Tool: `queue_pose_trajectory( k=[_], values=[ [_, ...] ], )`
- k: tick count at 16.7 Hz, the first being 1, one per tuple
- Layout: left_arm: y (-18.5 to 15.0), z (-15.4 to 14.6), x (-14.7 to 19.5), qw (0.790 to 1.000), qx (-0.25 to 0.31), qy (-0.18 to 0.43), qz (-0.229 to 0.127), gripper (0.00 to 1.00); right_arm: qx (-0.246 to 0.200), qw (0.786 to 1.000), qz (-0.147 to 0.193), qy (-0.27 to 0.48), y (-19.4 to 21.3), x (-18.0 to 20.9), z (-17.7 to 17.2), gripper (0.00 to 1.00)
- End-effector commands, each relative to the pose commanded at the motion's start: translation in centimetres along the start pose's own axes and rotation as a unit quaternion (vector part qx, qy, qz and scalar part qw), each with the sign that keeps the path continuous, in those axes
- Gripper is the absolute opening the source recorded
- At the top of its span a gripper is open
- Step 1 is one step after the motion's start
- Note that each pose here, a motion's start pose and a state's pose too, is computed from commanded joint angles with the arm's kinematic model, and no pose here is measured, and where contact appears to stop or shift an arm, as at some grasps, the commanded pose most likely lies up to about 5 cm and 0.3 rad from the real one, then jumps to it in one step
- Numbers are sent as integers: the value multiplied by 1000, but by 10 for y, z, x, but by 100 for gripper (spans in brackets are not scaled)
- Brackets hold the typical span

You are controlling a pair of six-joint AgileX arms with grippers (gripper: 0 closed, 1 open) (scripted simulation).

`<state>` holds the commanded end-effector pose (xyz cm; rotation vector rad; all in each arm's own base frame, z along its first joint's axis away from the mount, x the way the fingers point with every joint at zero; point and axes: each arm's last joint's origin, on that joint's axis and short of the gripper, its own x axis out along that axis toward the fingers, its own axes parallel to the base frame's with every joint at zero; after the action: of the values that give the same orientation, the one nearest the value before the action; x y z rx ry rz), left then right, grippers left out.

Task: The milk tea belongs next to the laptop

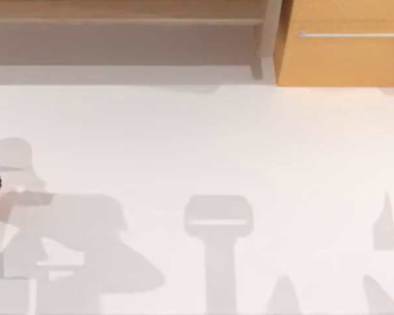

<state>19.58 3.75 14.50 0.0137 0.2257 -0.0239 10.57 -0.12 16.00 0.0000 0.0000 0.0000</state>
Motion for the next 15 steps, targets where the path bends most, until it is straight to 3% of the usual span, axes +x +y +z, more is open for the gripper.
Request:
queue_pose_trajectory(
  k=[7,15],
  values=[
    [-1,-14,-2,1000,-8,31,-2,0,0,1000,0,0,0,0,0,100],
    [-1,-14,-2,1000,-8,31,-2,60,0,1000,0,0,0,0,0,100]
  ],
)
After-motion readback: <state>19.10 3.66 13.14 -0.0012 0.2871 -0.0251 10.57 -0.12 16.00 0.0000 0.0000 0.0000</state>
